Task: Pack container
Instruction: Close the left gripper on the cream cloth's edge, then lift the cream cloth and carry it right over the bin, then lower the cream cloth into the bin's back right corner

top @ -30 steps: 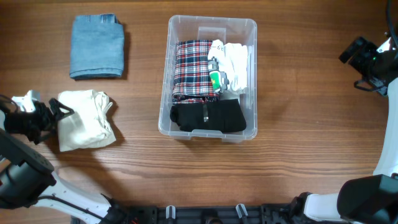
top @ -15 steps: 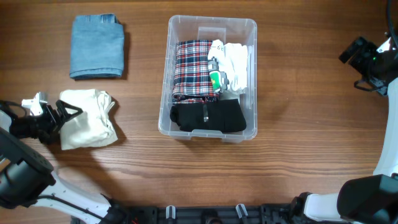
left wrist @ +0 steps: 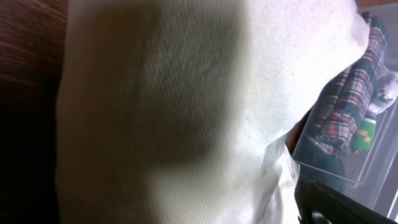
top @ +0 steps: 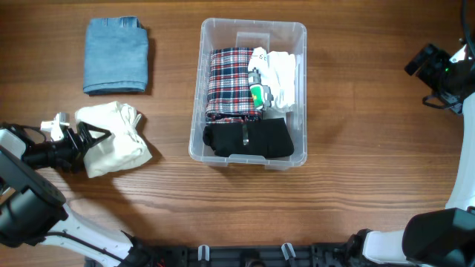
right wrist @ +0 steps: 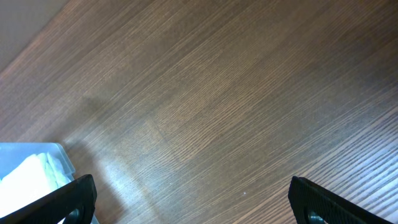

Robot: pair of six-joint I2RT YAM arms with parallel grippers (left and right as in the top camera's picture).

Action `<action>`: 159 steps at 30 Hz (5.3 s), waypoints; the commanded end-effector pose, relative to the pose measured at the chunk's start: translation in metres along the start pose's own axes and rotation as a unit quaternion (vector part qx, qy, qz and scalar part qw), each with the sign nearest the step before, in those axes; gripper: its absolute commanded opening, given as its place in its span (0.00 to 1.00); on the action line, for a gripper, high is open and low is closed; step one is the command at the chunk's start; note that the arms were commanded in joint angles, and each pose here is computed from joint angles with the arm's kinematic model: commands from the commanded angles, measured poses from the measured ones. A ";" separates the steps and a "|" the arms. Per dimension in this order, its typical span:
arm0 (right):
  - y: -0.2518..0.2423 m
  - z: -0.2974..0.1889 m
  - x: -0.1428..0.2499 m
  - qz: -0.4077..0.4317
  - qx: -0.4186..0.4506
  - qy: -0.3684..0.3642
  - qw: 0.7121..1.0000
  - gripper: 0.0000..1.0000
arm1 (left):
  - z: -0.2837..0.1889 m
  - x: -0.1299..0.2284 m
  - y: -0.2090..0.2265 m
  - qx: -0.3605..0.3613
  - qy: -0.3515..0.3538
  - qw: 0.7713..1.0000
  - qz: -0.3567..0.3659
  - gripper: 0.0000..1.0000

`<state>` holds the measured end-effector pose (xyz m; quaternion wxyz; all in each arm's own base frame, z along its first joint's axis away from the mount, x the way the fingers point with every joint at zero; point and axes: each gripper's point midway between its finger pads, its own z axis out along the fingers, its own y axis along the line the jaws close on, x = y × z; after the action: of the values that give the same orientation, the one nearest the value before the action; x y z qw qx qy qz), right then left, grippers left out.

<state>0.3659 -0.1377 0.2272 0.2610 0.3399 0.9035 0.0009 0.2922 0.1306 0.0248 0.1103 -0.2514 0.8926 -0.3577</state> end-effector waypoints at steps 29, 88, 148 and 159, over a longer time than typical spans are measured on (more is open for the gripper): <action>0.001 0.001 -0.003 0.004 0.001 -0.002 1.000 1.00 | 0.009 -0.009 -0.013 0.050 -0.025 0.998 0.025 0.22; 0.001 0.001 -0.003 0.004 0.001 -0.002 1.000 1.00 | 0.176 0.071 -0.441 0.131 -0.097 0.936 0.311 0.05; 0.001 0.001 -0.003 0.004 0.001 -0.002 1.000 1.00 | 0.027 0.042 -0.461 0.142 -0.212 0.898 0.360 0.04; 0.001 0.001 -0.003 0.004 0.001 -0.002 1.000 1.00 | 0.042 0.075 -0.449 -0.004 -0.253 0.874 0.414 0.04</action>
<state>0.3656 -0.1376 0.2269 0.2599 0.3400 0.9038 0.0009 0.4058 -0.2139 0.2927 0.4311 0.0522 0.8649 -0.2518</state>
